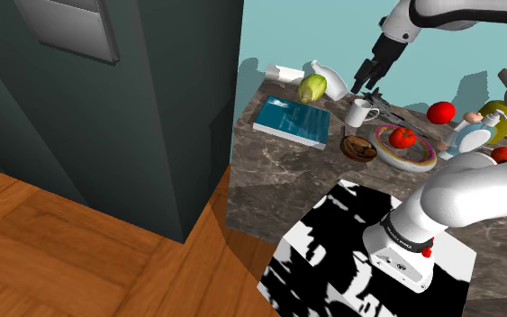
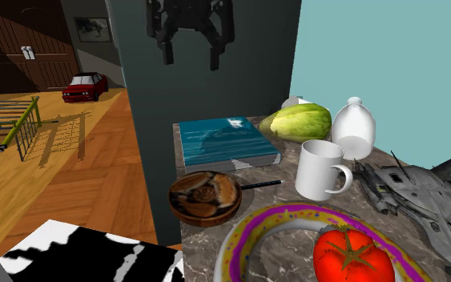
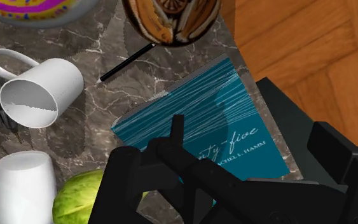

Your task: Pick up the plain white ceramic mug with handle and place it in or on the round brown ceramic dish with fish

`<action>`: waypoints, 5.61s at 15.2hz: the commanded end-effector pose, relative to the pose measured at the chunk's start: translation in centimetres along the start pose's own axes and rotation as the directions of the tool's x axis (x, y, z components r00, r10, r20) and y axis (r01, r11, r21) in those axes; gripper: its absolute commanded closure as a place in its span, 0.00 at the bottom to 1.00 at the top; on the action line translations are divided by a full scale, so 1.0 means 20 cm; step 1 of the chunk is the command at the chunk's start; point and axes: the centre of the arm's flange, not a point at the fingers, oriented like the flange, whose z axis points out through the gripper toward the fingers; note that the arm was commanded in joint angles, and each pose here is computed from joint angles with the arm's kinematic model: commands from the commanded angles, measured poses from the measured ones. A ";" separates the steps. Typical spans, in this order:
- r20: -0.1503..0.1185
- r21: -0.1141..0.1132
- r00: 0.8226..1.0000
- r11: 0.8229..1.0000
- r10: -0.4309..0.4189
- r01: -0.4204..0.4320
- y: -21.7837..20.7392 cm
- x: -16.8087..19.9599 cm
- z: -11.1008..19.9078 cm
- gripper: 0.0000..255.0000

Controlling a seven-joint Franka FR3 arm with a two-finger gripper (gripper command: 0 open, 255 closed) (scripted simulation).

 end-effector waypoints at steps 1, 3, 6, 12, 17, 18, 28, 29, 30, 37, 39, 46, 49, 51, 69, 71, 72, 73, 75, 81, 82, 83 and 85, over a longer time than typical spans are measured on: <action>0.001 -0.008 1.000 1.000 -0.009 0.009 0.10 0.02 0.07 0.00; 0.002 -0.016 1.000 1.000 -0.016 0.016 0.20 0.05 0.13 0.00; 0.003 -0.027 1.000 0.999 -0.027 0.027 0.37 0.08 0.23 0.00; 0.007 -0.049 0.999 0.998 -0.048 0.048 0.69 0.16 0.41 0.00; 0.010 -0.068 0.998 0.996 -0.065 0.066 0.96 0.22 0.56 0.00; 0.011 -0.071 0.998 0.995 -0.069 0.069 1.02 0.24 0.59 0.00; 0.011 -0.074 0.997 0.995 -0.071 0.072 1.07 0.25 0.81 0.00; 0.011 -0.074 0.997 0.995 -0.071 0.072 1.07 0.25 0.81 0.00; 0.011 -0.074 0.997 0.995 -0.071 0.072 1.07 0.25 0.81 0.00; 0.012 -0.074 0.997 0.995 -0.071 0.072 1.07 0.25 0.81 1.00; 0.012 -0.074 0.997 0.995 -0.071 0.072 1.07 0.25 0.81 1.00; 0.011 -0.074 0.997 0.995 -0.071 0.072 1.07 0.25 0.76 1.00; 0.011 -0.074 0.997 0.995 -0.071 0.072 1.06 0.26 0.68 1.00; 0.011 -0.074 0.997 0.995 -0.071 0.072 1.06 0.26 0.62 1.00; 0.011 -0.074 0.997 0.995 -0.071 0.072 0.93 0.21 0.19 1.00; 0.011 -0.074 0.997 0.995 -0.071 0.072 0.83 0.12 0.17 1.00; 0.011 -0.074 0.997 0.995 -0.071 0.072 0.78 0.08 0.16 1.00; 0.011 -0.074 0.997 0.995 -0.071 0.072 0.73 0.04 0.15 1.00; 0.011 -0.074 0.997 0.995 -0.071 0.072 0.63 -0.04 0.13 1.00; 0.011 -0.074 0.997 0.995 -0.071 0.072 0.33 -0.29 0.07 1.00; 0.011 -0.074 0.997 0.995 -0.071 0.072 0.28 -0.33 0.06 1.00; 0.011 -0.074 0.997 0.995 -0.071 0.072 0.23 -0.38 0.05 1.00; 0.011 -0.074 0.997 0.995 -0.071 0.072 0.13 -0.46 0.03 1.00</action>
